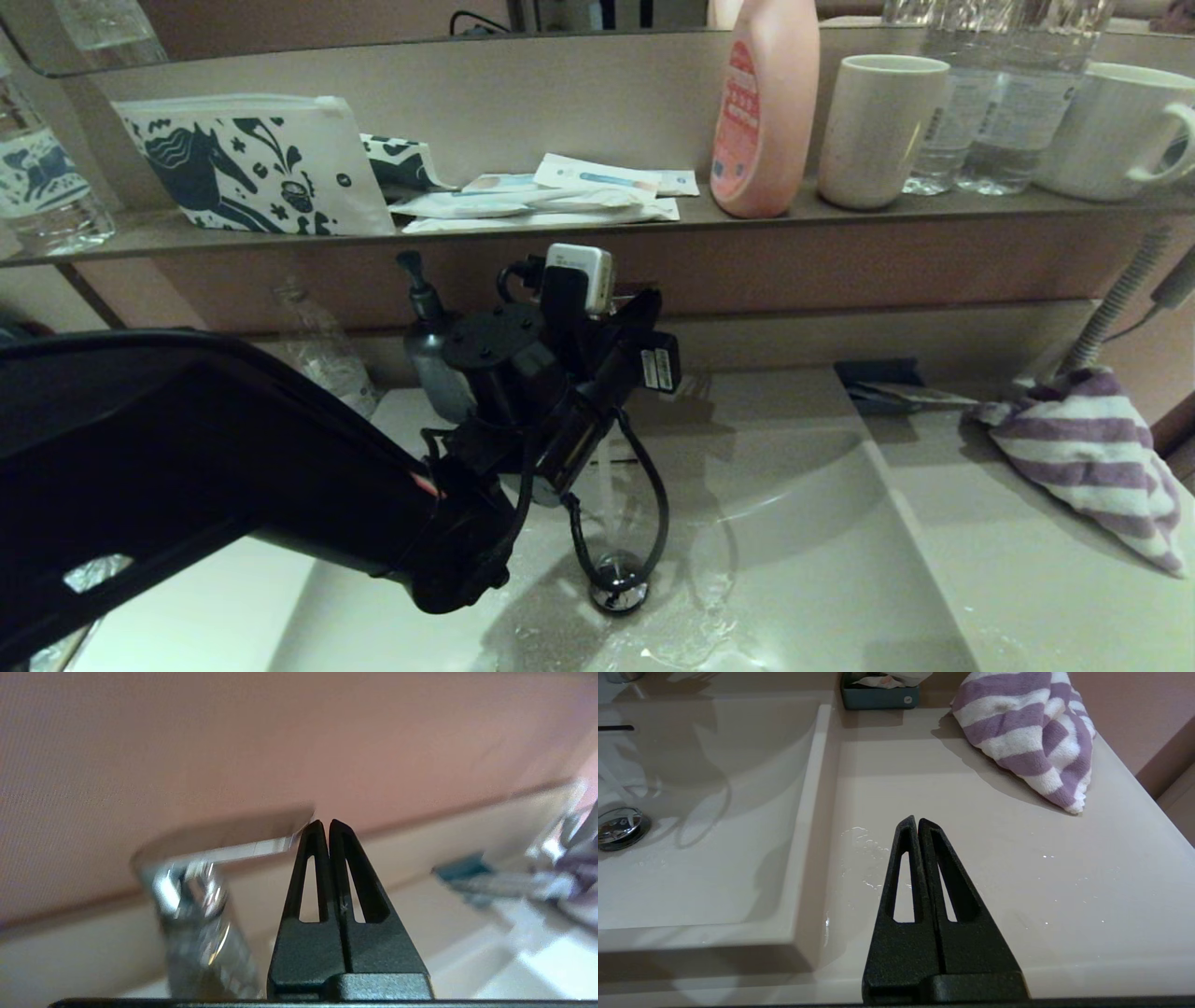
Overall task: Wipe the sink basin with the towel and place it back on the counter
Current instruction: Turn on the faucet, then turn off the faucet
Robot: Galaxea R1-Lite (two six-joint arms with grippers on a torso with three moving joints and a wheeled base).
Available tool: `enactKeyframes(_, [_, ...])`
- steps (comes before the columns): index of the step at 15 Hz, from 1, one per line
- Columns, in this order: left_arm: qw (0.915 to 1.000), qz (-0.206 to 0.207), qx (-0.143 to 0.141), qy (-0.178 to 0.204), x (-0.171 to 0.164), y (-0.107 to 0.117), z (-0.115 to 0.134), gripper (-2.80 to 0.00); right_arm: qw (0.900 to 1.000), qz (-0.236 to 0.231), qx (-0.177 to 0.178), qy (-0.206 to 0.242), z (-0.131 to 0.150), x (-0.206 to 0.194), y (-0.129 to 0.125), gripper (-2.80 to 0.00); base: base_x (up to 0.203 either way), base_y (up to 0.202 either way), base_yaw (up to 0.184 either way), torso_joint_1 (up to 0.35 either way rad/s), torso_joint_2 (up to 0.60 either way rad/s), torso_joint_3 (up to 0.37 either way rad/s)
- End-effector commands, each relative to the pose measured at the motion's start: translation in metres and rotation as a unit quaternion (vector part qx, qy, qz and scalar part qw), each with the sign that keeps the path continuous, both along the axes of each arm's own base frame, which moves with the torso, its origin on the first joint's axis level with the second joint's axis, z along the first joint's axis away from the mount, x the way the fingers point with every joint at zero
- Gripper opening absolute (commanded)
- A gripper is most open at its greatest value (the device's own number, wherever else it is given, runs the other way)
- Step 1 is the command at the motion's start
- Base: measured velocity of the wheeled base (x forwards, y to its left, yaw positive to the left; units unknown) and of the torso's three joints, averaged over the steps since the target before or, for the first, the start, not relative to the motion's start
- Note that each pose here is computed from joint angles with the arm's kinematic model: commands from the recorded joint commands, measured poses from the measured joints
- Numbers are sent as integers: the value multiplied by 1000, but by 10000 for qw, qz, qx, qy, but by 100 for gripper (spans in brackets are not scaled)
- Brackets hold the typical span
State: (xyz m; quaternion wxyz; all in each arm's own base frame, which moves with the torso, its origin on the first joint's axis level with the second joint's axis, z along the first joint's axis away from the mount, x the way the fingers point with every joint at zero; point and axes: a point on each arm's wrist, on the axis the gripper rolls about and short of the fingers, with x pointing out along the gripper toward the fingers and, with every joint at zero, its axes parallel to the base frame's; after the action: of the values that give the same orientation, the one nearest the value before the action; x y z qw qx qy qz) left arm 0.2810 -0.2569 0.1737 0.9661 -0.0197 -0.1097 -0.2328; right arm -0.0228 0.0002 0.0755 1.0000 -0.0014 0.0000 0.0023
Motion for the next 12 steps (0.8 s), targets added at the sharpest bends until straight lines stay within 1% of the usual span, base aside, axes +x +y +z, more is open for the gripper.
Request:
enactKeyframes(1, [10000, -15, 40, 28, -6, 3, -1, -280, 10000, 1, -2, 0, 0, 0, 0, -280, 0, 0, 0, 0, 0, 0])
enactKeyframes(4, [10000, -12, 61, 37, -12, 10, -1, -280, 10000, 0, -2, 0, 0, 0, 0, -280, 0, 0, 0, 0, 0, 0])
enactKeyframes(7, [10000, 20, 11, -79, -12, 13, 6, -280, 10000, 8, -2, 0, 0, 0, 0, -280, 0, 0, 0, 0, 0, 0])
enactKeyframes(12, [9996, 15, -100, -277, -3, 8, 20, -280, 10000, 7, -2, 0, 0, 0, 0, -280, 0, 0, 0, 0, 0, 0])
